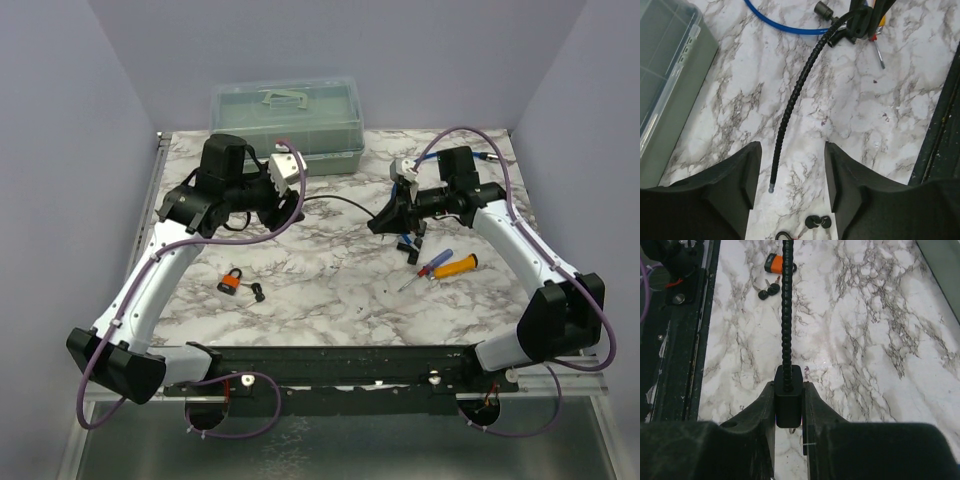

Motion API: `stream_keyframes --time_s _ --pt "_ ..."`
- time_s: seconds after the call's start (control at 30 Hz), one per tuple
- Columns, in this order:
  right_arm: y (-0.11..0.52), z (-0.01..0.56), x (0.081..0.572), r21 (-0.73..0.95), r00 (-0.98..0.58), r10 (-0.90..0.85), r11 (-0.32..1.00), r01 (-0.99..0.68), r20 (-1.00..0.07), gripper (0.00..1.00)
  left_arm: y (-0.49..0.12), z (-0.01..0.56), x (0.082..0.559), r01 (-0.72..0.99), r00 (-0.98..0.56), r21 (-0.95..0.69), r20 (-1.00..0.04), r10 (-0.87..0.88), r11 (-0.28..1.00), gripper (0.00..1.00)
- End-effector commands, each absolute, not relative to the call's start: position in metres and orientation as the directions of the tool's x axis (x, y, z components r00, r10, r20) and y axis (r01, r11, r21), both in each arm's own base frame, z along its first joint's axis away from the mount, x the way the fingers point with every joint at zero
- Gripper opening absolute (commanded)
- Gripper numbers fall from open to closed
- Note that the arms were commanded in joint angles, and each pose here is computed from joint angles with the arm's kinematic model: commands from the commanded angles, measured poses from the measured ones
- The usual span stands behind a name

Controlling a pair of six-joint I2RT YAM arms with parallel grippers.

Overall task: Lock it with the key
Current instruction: Pick up the lock from the corner of the board, then lock the lock.

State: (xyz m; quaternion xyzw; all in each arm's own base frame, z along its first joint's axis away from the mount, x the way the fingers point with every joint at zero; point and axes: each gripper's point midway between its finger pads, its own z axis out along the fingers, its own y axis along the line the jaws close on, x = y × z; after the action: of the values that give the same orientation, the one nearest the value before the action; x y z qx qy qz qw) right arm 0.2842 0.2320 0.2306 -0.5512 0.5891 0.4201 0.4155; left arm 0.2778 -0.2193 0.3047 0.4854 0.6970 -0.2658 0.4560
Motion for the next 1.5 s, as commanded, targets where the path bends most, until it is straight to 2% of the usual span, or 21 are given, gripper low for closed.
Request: stream_keyframes --time_s 0.0,0.13,0.33,0.4,0.5,0.63,0.93,1.27,1.47 --pt "0.227 0.222 0.285 0.041 -0.058 -0.358 0.056 -0.998 -0.932 0.0 -0.19 0.31 0.286 0.877 -0.063 0.206 -0.846 0.529 0.434 0.62" --pt "0.224 0.217 0.282 0.034 -0.052 -0.384 0.053 -0.998 -0.922 0.0 -0.182 0.312 0.289 0.86 -0.049 0.242 -0.837 0.545 0.449 0.7" --pt "0.224 0.22 0.281 0.043 -0.055 -0.387 0.04 -0.998 -0.92 0.0 -0.183 0.3 0.293 0.867 -0.065 0.227 -0.83 0.554 0.443 0.74" --pt "0.224 0.221 0.281 0.047 -0.057 -0.384 0.037 -0.998 -0.921 0.0 -0.185 0.295 0.292 0.884 -0.047 0.232 -0.819 0.572 0.405 0.73" --pt "0.224 0.221 0.28 0.046 -0.054 -0.387 0.032 -0.998 -0.92 0.0 -0.191 0.291 0.29 0.908 -0.043 0.211 -0.813 0.581 0.362 0.7" --pt "0.224 0.222 0.279 0.046 -0.052 -0.388 0.024 -0.999 -0.92 0.0 -0.196 0.284 0.288 0.937 -0.057 0.165 -0.797 0.601 0.308 0.6" --pt "0.224 0.223 0.276 0.05 -0.052 -0.383 0.016 -0.999 -0.922 0.0 -0.204 0.272 0.288 0.958 -0.054 0.132 -0.79 0.611 0.255 0.6" --pt "0.225 0.225 0.275 0.048 -0.047 -0.376 0.008 -0.999 -0.926 0.0 -0.21 0.263 0.291 0.968 -0.049 0.115 -0.785 0.618 0.223 0.55" --pt "0.226 0.228 0.275 0.04 -0.039 -0.368 0.006 -0.999 -0.929 0.0 -0.212 0.257 0.295 0.971 -0.054 0.106 -0.78 0.624 0.216 0.48"
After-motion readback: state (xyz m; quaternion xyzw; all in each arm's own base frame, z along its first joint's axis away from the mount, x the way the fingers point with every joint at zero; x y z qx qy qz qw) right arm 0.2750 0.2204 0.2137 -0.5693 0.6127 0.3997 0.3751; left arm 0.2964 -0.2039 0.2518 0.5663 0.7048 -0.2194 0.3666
